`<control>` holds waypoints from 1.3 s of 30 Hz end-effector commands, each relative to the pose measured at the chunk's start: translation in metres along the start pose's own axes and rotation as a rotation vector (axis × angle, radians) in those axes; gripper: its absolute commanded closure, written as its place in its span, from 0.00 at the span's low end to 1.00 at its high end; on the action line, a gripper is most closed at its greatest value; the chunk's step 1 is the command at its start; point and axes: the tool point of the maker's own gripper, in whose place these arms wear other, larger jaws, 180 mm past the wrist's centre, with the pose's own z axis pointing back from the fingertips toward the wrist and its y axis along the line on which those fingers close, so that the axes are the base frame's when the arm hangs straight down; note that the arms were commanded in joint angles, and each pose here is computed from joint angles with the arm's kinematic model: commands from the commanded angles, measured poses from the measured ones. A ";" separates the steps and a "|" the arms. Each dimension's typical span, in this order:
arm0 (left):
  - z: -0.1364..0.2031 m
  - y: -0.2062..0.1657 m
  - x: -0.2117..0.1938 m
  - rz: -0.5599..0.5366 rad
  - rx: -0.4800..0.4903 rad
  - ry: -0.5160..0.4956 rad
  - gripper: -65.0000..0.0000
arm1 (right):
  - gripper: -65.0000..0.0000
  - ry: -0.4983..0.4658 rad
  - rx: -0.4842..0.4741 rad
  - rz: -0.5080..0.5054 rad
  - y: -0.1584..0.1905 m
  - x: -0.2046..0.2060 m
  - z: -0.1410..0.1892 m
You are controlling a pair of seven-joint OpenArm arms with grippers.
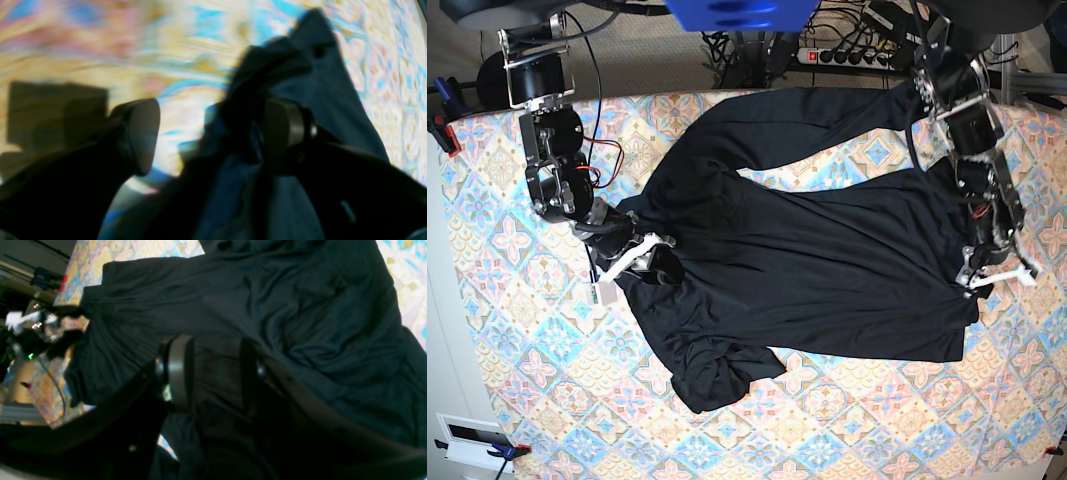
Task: Layout the t-shirt on the table in an organized manner, then fold the t-shirt properly
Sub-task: 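Regrasp the shirt edge with the left gripper and drag it outward, then release the shirt with both grippers and lift them away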
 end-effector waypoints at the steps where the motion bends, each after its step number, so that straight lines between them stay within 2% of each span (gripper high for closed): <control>1: 0.011 -0.027 0.036 0.011 -0.087 -0.083 0.28 | 0.66 -0.054 0.021 0.023 0.006 0.021 0.003; 8: 0.063 -0.035 0.053 0.010 -0.208 -0.139 0.28 | 0.66 -0.055 0.022 0.022 0.006 0.021 0.003; 14: 0.112 -0.041 0.046 -0.113 -0.277 -0.170 0.28 | 0.66 -0.058 0.023 0.023 0.007 0.022 0.004; 20: 0.162 -0.064 0.004 -0.391 -0.416 -0.040 0.28 | 0.66 -0.143 -0.071 -0.033 -0.027 0.030 0.040; 23: 0.173 -0.058 -0.006 -0.549 -0.430 0.035 0.28 | 0.66 -0.169 -0.145 -0.081 -0.054 0.025 0.061; 28: 0.182 -0.041 -0.013 -0.739 -0.417 0.112 0.28 | 0.66 -0.267 -0.314 -0.221 -0.108 0.012 0.115; 31: 0.187 -0.021 -0.020 -0.861 -0.401 0.168 0.28 | 0.66 -0.303 -0.371 -0.270 -0.121 0.002 0.137; 35: 0.199 0.009 -0.051 -0.926 -0.418 0.294 0.28 | 0.66 -0.287 -0.411 -0.287 -0.128 -0.014 0.151; 39: 0.222 0.034 -0.090 -0.848 -0.479 0.460 0.28 | 0.66 -0.265 -0.425 -0.292 -0.128 -0.026 0.157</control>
